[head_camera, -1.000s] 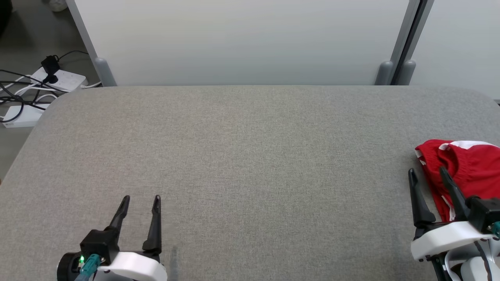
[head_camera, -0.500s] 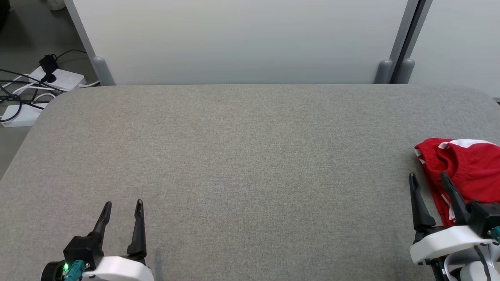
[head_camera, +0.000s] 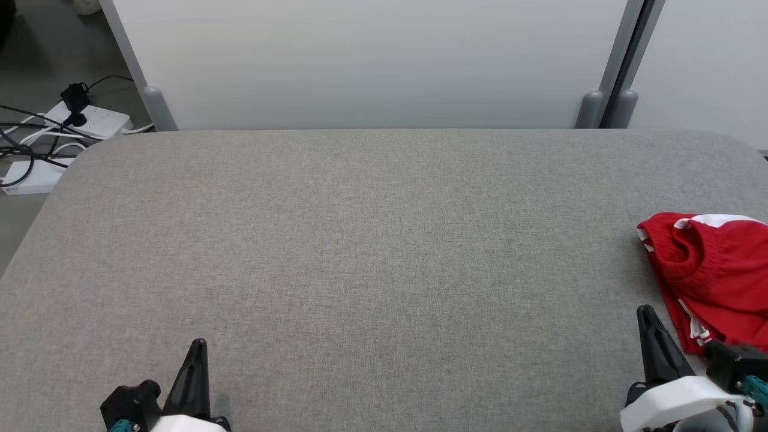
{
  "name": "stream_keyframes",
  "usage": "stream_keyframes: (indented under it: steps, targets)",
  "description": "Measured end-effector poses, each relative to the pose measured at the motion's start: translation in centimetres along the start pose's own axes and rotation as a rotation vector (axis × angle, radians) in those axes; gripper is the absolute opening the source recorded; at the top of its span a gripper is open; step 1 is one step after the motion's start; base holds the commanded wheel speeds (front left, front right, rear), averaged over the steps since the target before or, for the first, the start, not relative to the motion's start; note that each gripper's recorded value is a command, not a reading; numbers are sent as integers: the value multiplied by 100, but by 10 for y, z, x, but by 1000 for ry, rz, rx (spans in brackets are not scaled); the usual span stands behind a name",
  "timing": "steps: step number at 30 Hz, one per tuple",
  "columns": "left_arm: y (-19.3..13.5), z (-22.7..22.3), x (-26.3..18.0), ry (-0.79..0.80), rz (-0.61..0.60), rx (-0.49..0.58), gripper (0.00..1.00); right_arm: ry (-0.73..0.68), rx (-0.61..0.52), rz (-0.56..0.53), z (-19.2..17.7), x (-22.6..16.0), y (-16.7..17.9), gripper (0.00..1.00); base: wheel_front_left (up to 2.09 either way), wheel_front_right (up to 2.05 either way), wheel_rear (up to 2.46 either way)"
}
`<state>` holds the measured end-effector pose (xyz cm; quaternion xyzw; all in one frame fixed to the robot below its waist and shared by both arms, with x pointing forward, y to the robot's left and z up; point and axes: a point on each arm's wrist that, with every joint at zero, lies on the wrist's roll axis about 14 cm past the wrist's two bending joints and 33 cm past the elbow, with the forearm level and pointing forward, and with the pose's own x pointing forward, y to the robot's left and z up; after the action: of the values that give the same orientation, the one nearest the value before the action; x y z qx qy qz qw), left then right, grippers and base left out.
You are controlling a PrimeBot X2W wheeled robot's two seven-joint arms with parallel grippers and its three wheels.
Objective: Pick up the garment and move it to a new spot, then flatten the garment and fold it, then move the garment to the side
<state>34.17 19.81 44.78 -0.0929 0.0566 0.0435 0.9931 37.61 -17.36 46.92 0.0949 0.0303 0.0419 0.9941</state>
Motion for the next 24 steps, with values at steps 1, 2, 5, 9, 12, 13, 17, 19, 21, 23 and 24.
stream_keyframes:
  steps: [1, 2, 5, 9, 12, 13, 17, 19, 21, 23, 24]
  targets:
    - [0, 0, 0, 1, 3, -12, 0, -2, 13, -4, 0, 0, -1, 0, 0, 0, 0]
    - [1, 0, 0, 4, 6, -27, 0, 2, 24, -7, 0, 0, -1, 0, 0, 0, 0]
    - [1, -1, 0, 9, 11, -57, 0, -1, 54, -16, 1, 0, -3, 0, 0, 0, 0]
    - [3, -2, 1, 17, 21, -114, 0, 6, 108, -30, 0, 0, -5, 0, 0, 0, 0]
    - [3, -3, 1, 23, 27, -150, 0, 5, 143, -39, 1, 0, -6, 0, 0, 0, 0]
    - [3, -3, 1, 22, 29, -162, 0, 8, 156, -41, 0, 0, -7, 0, 0, 0, 0]
    - [3, -3, 1, 27, 29, -207, 0, 7, 198, -52, 1, 0, -9, 0, 0, 0, 0]
    - [3, -3, 2, 31, 32, -230, 0, 6, 221, -59, 1, 0, -10, 0, 0, 0, 0]
    - [3, -3, 2, 31, 33, -248, 0, 8, 242, -66, 0, 0, -11, 0, 0, 0, 0]
    - [3, -3, 3, 36, 36, -275, 0, 7, 266, -75, 1, 0, -13, 0, 0, 0, 0]
    - [3, -3, 3, 38, 37, -286, 0, 9, 279, -79, 0, -1, -14, 0, 0, 0, 0]
